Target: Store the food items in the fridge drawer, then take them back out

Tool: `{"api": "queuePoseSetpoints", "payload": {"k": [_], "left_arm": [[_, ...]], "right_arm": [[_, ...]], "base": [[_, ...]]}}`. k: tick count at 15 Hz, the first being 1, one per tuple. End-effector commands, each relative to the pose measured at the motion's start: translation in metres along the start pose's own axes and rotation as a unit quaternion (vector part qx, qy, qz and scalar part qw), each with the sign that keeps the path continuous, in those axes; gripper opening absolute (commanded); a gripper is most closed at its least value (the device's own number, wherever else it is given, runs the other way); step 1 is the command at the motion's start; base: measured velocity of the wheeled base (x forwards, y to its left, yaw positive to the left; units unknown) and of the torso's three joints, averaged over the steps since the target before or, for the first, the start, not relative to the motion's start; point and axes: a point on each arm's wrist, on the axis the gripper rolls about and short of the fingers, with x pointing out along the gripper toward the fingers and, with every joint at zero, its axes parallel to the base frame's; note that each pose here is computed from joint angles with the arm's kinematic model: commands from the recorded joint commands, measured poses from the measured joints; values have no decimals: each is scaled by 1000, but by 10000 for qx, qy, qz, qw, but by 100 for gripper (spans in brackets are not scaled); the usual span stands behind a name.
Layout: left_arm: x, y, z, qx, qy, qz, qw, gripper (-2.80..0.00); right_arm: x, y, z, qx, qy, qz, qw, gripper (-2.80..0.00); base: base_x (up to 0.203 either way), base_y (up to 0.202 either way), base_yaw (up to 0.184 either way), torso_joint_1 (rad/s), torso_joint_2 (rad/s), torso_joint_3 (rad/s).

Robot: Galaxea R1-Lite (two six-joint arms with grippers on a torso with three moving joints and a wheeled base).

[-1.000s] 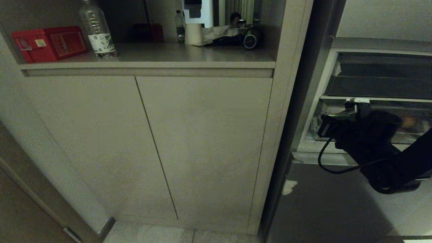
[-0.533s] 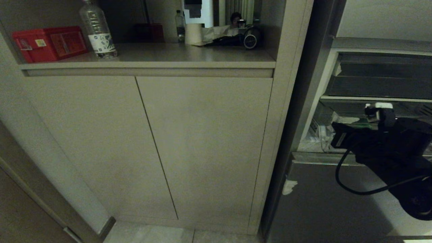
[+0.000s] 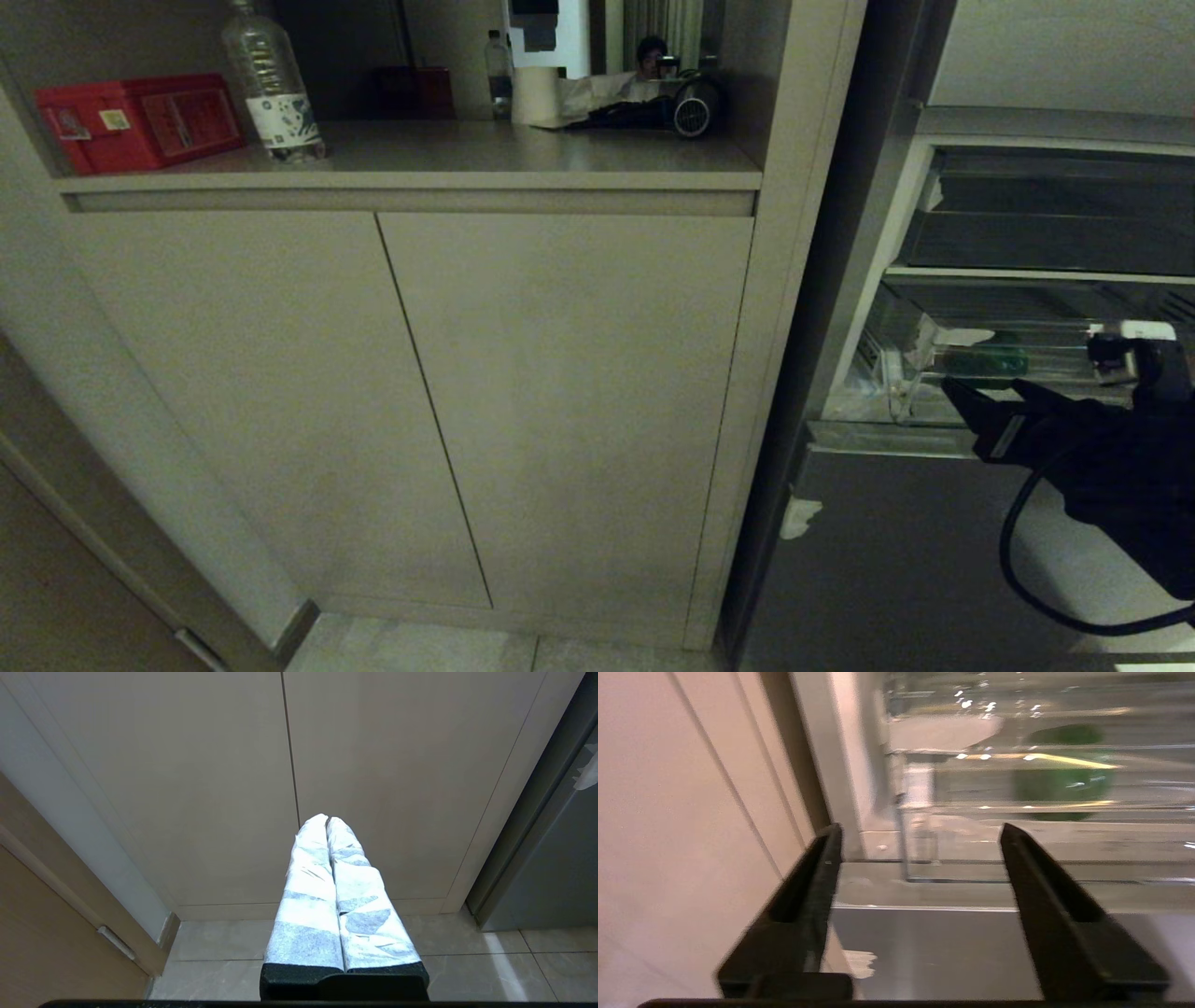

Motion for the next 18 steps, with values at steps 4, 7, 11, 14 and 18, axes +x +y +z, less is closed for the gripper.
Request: {"api": "queuePoseSetpoints", "payload": {"k": [4,7,11,14,18], "left_arm": [[0,0,0,1,7,1,10000,-280],[0,0,0,1,7,1,10000,-280],[0,0,0,1,7,1,10000,-280],[0,0,0,1,7,1,10000,-280],[0,0,0,1,7,1,10000,-280]], "right_arm": [[0,-20,68,30,-90,-522,9986,0],[14,-34,108,38,242,-690,9973,0],[58,-60,105,38,894,-953,9914,0],[88,-78,97,-144,1118,-1134,9871,0],[127,-91,89,-217,1146,-1074,9873,0]], "base": [[0,0,0,0,0,0],[0,0,0,0,0,0],[0,0,0,0,0,0],[0,0,0,0,0,0],[0,0,0,0,0,0]]}}
